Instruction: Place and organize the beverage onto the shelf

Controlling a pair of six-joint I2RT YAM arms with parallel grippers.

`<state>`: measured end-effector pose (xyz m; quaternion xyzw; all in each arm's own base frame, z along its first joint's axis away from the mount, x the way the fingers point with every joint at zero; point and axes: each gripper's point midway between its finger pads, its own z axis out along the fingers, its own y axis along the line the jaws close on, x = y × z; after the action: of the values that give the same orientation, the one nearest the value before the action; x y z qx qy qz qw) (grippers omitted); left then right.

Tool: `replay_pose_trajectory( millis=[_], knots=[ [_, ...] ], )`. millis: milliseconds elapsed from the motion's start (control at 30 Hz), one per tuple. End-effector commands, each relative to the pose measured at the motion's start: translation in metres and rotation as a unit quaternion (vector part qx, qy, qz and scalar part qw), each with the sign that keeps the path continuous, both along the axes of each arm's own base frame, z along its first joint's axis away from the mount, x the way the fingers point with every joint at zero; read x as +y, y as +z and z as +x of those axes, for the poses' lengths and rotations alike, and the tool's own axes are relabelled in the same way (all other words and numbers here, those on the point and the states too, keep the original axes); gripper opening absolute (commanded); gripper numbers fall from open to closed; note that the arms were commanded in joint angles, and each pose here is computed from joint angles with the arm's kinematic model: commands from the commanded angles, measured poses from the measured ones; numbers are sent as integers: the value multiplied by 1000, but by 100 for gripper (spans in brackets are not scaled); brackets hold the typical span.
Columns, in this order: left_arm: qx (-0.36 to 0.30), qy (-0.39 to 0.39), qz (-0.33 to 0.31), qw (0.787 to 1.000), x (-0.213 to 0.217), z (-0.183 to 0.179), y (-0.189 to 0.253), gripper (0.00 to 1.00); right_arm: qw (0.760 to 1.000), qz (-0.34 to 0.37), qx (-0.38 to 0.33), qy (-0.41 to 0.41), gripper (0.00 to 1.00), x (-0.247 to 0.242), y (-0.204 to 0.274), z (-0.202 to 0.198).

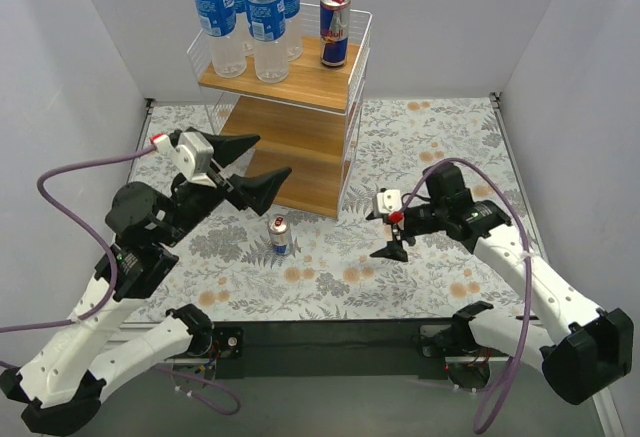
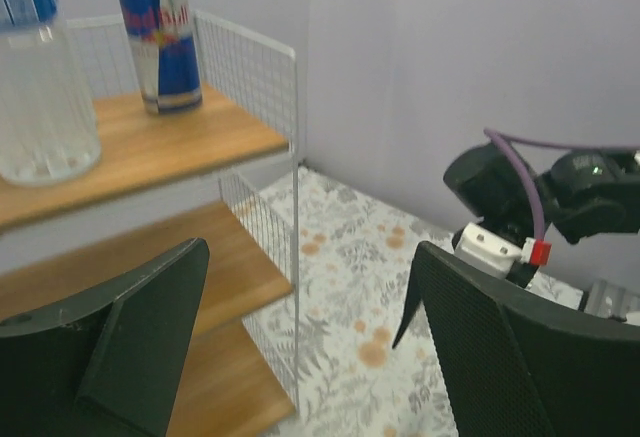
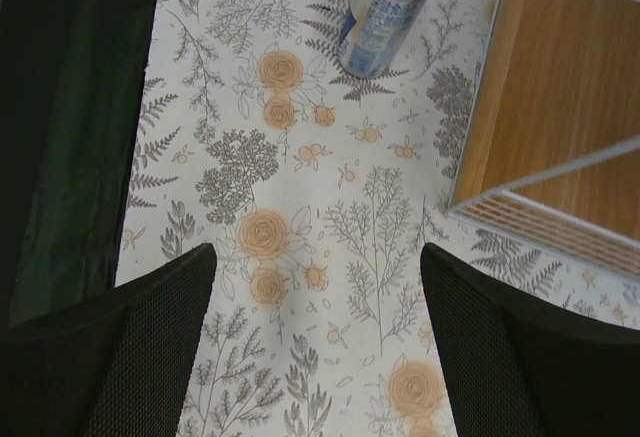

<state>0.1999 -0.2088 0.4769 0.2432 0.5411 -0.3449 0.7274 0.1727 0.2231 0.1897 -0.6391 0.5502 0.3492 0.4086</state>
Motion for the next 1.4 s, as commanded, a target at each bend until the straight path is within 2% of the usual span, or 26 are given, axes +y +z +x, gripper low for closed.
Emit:
replay_pose_trajectory(
  millis=[0,33,67,167,400,600,1000,1167,1267,1367],
  knots=[
    [74,11,17,997,1,4,-62,83,996,-10,-85,23,89,30,17,14],
    [96,22,24,995,3,8,-87,83,995,-19,-97,29,89,41,16,10],
    [102,25,11,994,9,3,-90,83,993,-7,-118,28,89,52,24,15],
    [123,73,-13,990,29,6,-108,83,992,-8,-122,21,88,80,25,15],
    [133,150,-63,978,66,7,-114,84,993,13,-109,-41,91,135,20,32],
    [143,169,-68,973,77,4,-119,84,995,8,-52,-85,93,170,6,48],
    [125,192,-79,970,92,1,-109,84,999,-6,19,-46,93,213,-22,45],
    [121,194,-79,970,95,-1,-108,84,999,-6,26,-44,93,229,-24,50],
    [121,193,-80,970,96,-2,-108,84,999,-6,26,-42,91,238,-26,54],
    [121,193,-79,971,97,-4,-109,84,999,-10,24,-37,83,242,-29,55]
  ],
)
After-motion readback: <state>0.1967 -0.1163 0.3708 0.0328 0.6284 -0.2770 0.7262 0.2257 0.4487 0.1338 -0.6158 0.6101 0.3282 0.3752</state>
